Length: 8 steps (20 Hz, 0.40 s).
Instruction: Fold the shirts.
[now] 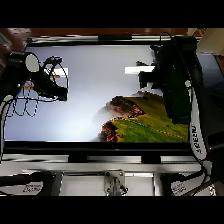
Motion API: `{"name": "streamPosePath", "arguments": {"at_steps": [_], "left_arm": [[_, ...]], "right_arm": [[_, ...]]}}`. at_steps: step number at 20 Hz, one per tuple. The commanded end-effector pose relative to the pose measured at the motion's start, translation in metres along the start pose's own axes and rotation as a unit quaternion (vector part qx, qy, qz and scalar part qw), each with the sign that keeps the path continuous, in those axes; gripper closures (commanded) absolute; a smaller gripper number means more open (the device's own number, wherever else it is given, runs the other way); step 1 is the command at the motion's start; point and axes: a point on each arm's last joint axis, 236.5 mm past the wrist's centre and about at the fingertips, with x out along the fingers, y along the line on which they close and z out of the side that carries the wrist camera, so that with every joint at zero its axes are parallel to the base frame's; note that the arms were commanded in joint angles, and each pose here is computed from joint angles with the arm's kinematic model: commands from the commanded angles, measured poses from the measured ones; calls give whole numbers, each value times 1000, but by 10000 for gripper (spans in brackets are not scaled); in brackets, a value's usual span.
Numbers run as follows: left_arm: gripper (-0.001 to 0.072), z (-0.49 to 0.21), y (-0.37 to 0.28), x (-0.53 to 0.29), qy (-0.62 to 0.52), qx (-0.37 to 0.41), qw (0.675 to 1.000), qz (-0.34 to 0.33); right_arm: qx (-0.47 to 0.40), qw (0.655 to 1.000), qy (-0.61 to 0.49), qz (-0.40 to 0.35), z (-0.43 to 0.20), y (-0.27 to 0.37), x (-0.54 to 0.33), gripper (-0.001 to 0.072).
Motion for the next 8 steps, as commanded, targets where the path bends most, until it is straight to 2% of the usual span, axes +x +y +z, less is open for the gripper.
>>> {"name": "streamPosePath", "arguments": {"at_steps": [1,8], "left_arm": [[93,2,-16,1,-3,12,1000,-19],[93,2,-30,-1,-5,20,999,-42]], "right_arm": [[-2,1000,2,9,-1,6,2,124],[-2,1000,2,9,-1,6,2,124]]}}
